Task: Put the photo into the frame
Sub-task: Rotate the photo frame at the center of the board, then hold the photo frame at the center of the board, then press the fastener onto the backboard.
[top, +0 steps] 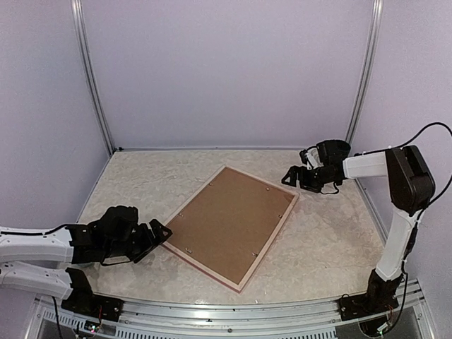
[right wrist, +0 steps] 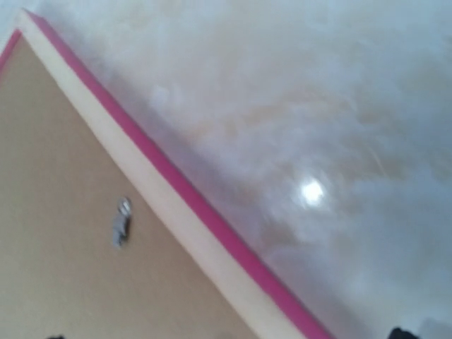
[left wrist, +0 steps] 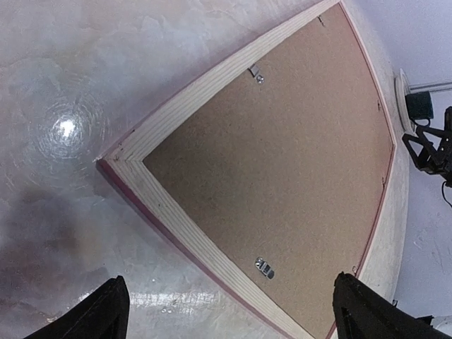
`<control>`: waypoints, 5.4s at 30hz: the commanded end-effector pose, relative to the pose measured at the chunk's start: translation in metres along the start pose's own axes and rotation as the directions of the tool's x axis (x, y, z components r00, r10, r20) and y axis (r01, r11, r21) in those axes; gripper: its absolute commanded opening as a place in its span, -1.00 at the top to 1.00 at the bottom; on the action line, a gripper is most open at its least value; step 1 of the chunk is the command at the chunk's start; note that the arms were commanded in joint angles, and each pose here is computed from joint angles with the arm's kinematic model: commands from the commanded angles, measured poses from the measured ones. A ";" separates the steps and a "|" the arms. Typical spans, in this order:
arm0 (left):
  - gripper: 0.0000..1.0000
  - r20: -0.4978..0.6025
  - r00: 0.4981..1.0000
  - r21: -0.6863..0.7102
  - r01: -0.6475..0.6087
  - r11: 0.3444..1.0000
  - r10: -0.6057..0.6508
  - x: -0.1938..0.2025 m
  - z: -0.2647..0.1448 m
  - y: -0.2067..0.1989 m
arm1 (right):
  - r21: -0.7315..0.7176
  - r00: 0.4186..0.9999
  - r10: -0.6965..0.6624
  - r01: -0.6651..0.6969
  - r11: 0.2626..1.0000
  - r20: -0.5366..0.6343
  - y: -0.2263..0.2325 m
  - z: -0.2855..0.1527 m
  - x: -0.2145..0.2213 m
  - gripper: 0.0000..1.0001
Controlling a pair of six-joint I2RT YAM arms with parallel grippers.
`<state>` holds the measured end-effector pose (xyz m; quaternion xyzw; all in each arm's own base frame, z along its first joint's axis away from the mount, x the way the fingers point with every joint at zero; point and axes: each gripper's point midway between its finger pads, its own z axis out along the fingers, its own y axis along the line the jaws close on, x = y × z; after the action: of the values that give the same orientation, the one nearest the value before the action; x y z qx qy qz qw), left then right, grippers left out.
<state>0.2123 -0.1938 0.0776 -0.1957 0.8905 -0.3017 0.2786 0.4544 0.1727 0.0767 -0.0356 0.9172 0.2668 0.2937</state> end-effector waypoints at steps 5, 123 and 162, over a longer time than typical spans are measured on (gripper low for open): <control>-0.98 -0.003 0.999 0.003 0.035 0.999 -0.035 0.007 0.023 -0.002 | -0.127 0.999 -0.041 0.038 0.991 -0.027 0.012 0.019 -0.003 -0.98; -0.45 -0.073 0.882 -0.237 -0.470 0.850 0.466 -0.111 0.133 -0.007 | 0.051 0.987 0.056 -0.049 0.998 -0.150 -0.008 0.005 0.109 0.31; -0.17 -0.147 0.859 -0.267 -0.513 0.816 0.491 -0.098 0.141 0.003 | 0.067 0.988 0.050 -0.040 0.997 -0.148 -0.010 0.003 0.109 0.56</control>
<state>0.3731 -0.2023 0.0252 0.0105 0.9516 -0.1012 0.2901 0.3813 0.1817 0.0277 -0.0295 0.9337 0.2529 0.2518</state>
